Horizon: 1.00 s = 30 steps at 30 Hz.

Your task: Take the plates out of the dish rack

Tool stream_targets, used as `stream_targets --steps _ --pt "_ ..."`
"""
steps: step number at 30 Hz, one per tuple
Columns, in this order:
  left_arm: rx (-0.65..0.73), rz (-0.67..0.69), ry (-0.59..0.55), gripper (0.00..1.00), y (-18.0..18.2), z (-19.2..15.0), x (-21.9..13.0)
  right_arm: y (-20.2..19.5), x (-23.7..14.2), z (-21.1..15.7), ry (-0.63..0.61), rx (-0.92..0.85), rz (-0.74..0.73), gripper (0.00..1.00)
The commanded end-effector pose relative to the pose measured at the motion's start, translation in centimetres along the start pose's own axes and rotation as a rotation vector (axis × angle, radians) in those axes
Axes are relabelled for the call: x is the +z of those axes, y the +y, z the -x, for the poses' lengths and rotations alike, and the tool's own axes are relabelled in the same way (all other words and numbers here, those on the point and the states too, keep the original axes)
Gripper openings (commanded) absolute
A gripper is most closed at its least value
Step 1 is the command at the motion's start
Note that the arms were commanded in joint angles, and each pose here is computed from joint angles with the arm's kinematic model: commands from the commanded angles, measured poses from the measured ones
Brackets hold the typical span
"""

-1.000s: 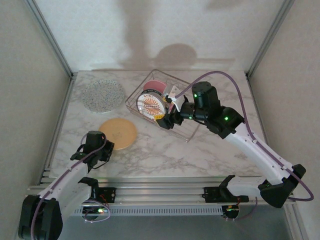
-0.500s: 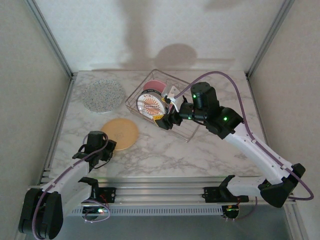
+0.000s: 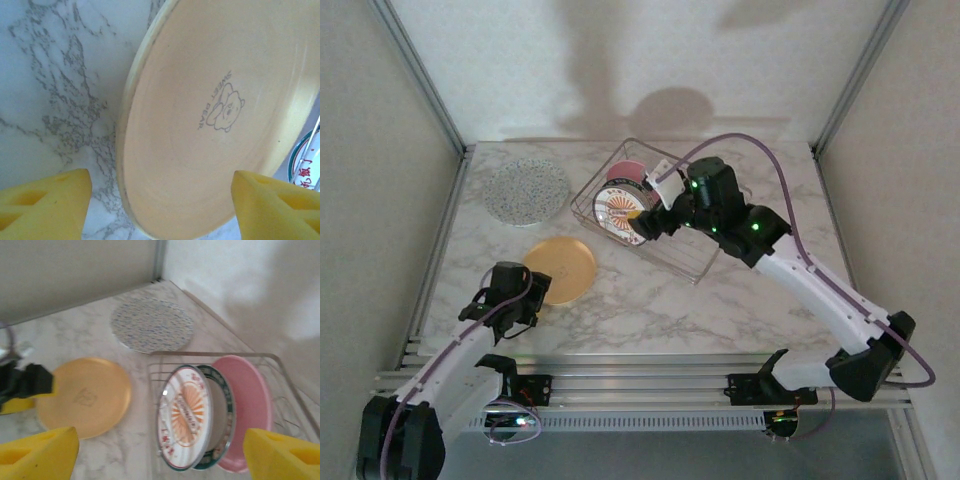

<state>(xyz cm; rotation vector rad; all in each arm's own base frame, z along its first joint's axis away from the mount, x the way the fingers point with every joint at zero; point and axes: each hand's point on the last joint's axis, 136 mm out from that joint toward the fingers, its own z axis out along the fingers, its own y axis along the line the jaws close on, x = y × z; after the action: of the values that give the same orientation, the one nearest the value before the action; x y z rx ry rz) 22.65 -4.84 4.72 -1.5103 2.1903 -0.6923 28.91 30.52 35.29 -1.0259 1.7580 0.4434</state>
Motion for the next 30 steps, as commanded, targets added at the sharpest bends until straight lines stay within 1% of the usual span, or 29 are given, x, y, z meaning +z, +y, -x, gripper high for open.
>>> stream_targets --steps 1,2,3,7,10,13,16,19,23,26,28,30 --pt "-0.036 0.026 -0.048 0.76 -0.1 0.9 -1.5 -4.1 0.0 1.4 0.015 0.01 -0.177 0.85" --pt "-0.039 0.021 -0.054 0.76 -0.3 1.0 -1.9 -5.7 0.3 1.0 0.035 0.029 -0.206 0.85" --pt "-0.042 0.018 -0.061 0.76 -0.6 1.1 -2.3 -6.4 0.6 0.9 0.045 0.038 -0.214 0.85" --pt "-0.053 -0.025 -0.123 0.77 -2.5 2.2 -4.8 -8.6 2.7 -0.3 0.101 0.075 -0.229 0.84" --pt "-0.035 -0.069 -0.179 0.77 -4.8 3.2 -7.2 -9.8 4.6 -1.7 0.147 0.066 -0.239 0.82" --pt "0.006 -0.147 -0.23 0.77 -8.4 4.2 -9.8 -10.7 6.6 -3.1 0.191 0.046 -0.237 0.81" --pt "0.075 -0.292 -0.244 0.77 -13.5 4.6 -12.2 -11.4 8.4 -4.3 0.226 0.039 -0.228 0.79" --pt "0.162 -0.431 -0.23 0.77 -18.7 4.2 -14.5 -12.2 10.0 -5.8 0.265 0.037 -0.223 0.75" --pt "0.335 -0.598 -0.216 0.77 -25.6 2.5 -18.2 -13.1 11.9 -7.6 0.325 0.035 -0.222 0.73" --pt "0.443 -0.643 -0.21 0.77 -28.8 0.8 -19.9 -13.7 12.9 -8.6 0.357 0.032 -0.236 0.71" --pt "0.473 -0.658 -0.198 0.77 -29.8 -0.1 -20.1 -13.9 13.5 -9.0 0.367 0.032 -0.241 0.69" --pt "0.471 -0.675 -0.183 0.77 -30.1 -0.8 -20.0 -14.2 14.0 -9.2 0.375 0.036 -0.25 0.67"
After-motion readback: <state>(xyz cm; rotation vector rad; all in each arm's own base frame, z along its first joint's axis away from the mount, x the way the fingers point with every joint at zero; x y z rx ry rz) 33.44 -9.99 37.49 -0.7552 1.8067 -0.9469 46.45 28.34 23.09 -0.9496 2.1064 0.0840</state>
